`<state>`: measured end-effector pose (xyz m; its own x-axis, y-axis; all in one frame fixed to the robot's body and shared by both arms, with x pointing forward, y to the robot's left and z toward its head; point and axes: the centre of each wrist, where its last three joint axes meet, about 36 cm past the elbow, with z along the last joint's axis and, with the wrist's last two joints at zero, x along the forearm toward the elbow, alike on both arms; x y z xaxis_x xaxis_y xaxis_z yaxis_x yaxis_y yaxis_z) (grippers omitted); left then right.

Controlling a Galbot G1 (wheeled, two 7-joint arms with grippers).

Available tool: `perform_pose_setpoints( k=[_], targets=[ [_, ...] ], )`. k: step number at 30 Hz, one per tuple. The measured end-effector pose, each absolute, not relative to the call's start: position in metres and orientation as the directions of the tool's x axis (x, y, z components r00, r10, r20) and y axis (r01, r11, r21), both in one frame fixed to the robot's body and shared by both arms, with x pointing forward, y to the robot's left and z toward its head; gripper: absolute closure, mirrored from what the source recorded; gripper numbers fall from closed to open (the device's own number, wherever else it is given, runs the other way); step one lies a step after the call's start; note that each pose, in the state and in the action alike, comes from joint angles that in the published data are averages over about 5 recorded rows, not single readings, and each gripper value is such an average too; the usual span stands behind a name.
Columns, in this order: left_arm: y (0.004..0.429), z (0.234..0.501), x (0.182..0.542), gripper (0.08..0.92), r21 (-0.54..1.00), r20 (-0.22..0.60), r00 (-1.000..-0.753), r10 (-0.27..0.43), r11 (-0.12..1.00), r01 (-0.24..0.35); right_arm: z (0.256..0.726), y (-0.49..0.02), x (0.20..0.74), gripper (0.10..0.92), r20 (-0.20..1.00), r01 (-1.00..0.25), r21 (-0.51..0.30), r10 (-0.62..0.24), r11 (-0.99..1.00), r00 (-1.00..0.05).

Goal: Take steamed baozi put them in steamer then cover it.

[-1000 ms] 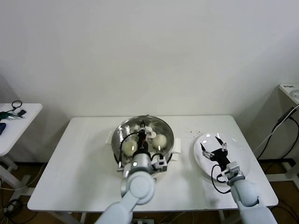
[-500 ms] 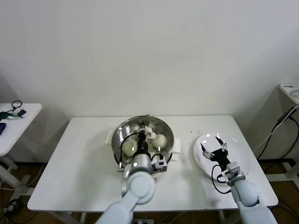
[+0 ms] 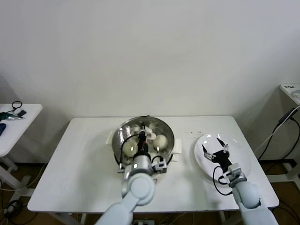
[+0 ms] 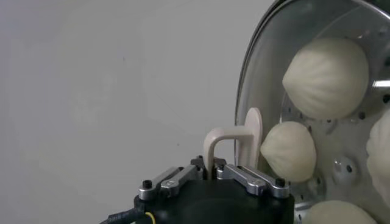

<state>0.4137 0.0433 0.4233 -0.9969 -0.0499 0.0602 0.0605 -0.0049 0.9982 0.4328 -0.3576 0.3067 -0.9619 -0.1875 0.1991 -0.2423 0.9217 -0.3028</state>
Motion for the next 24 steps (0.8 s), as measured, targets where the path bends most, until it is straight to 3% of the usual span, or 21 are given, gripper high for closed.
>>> perform_pose_setpoints(
  k=[6,24],
  targets=[
    [0.046,0.425,0.413,0.799,0.998,0.058,-0.997,-0.049,-0.009,0.059,0.308,-0.360,0.433,0.200,0.203,-0.244,-0.298,-0.188,0.923,-0.961],
    [0.068,0.446,0.388,0.273,0.996,0.074,-0.997,-0.020,0.057,0.073,0.315,-0.368,0.432,0.200,0.235,-0.239,-0.263,-0.178,0.935,-0.956]
  ],
)
